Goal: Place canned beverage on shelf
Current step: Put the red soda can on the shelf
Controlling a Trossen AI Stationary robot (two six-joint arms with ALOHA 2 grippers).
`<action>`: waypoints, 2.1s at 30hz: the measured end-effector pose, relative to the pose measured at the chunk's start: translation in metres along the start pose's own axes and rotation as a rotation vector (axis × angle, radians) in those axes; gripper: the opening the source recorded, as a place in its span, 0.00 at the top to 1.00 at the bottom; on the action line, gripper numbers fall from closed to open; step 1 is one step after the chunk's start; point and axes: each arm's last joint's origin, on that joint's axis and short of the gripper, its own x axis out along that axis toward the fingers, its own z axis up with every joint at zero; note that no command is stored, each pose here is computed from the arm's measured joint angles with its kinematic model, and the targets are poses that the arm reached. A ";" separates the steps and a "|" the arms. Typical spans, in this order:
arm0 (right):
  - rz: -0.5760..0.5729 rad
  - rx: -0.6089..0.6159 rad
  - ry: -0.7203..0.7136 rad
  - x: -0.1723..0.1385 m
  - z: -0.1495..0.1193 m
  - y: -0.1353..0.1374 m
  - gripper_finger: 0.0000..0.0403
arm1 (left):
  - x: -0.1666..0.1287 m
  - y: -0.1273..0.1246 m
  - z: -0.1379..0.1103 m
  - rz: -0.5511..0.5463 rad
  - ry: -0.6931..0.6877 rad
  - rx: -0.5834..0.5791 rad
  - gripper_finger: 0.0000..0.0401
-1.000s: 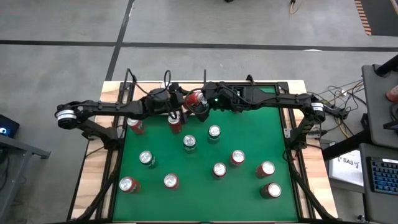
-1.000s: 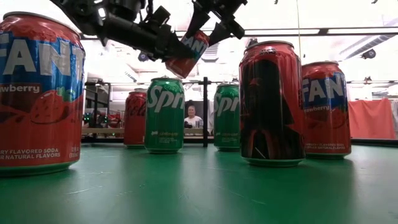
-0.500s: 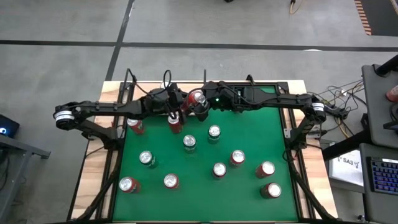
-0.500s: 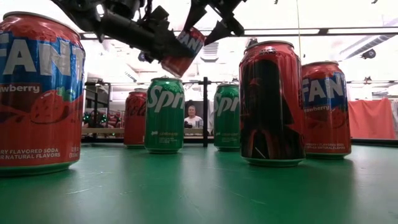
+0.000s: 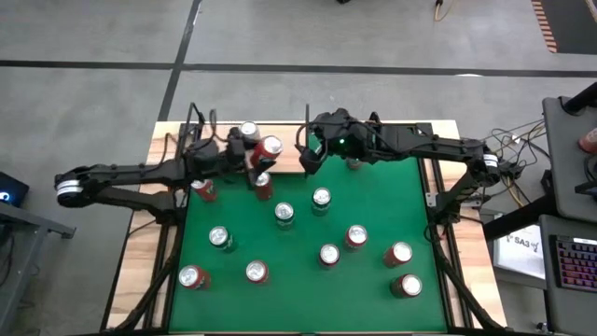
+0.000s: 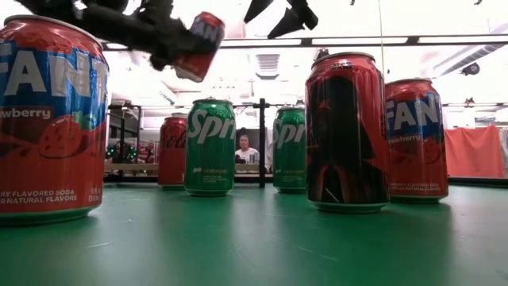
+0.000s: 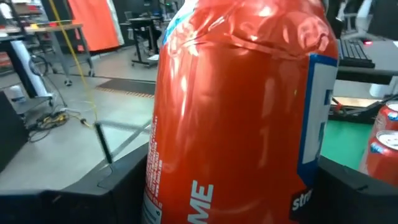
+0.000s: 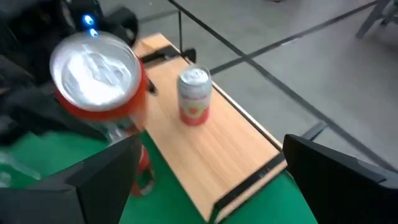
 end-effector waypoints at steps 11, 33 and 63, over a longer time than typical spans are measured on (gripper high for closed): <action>-0.006 -0.014 -0.014 0.022 -0.021 0.002 0.05 | -0.036 0.006 -0.033 0.157 -0.002 -0.095 0.28; 0.392 -0.147 -0.446 0.076 -0.021 0.035 0.05 | -0.048 0.001 -0.026 -0.077 -0.169 -0.069 0.28; 0.473 -0.145 -0.452 0.123 -0.004 0.055 0.28 | -0.045 0.001 -0.023 -0.070 -0.209 -0.072 0.17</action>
